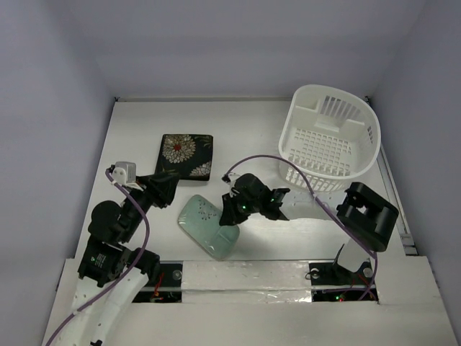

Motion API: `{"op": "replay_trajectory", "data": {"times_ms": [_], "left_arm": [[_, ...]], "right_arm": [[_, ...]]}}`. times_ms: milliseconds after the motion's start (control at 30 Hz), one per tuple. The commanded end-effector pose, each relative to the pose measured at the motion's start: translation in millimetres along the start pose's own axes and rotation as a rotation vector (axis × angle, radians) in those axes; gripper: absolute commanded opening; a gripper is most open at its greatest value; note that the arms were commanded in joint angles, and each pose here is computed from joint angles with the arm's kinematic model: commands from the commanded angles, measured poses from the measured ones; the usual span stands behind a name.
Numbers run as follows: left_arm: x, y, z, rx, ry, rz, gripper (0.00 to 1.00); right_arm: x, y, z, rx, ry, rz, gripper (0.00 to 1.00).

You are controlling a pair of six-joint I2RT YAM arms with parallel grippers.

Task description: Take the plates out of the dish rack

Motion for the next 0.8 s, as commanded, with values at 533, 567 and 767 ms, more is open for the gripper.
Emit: {"op": "replay_trajectory", "data": {"times_ms": [533,567,767], "left_arm": [[2,4,8,-0.017,-0.005,0.014,0.48],[1,4,8,-0.015,-0.009,0.016,0.53],[2,4,11,-0.003,-0.022,0.016,0.99]], "right_arm": [[-22,37,-32,-0.285,-0.472,-0.027,0.83],[-16,44,-40,-0.317,-0.467,-0.028,0.83],[19,82,-148,-0.729,-0.470,0.010,0.37]]}}
Point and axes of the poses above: each gripper's point midway between its finger pads, its own z axis out along the fingers, its own x axis along the line the jaws close on, y = z × x, the point moved 10 cm from there along -z, back along the fingers, and after that the axes turned 3 degrees about -z, right-handed, at the moved point
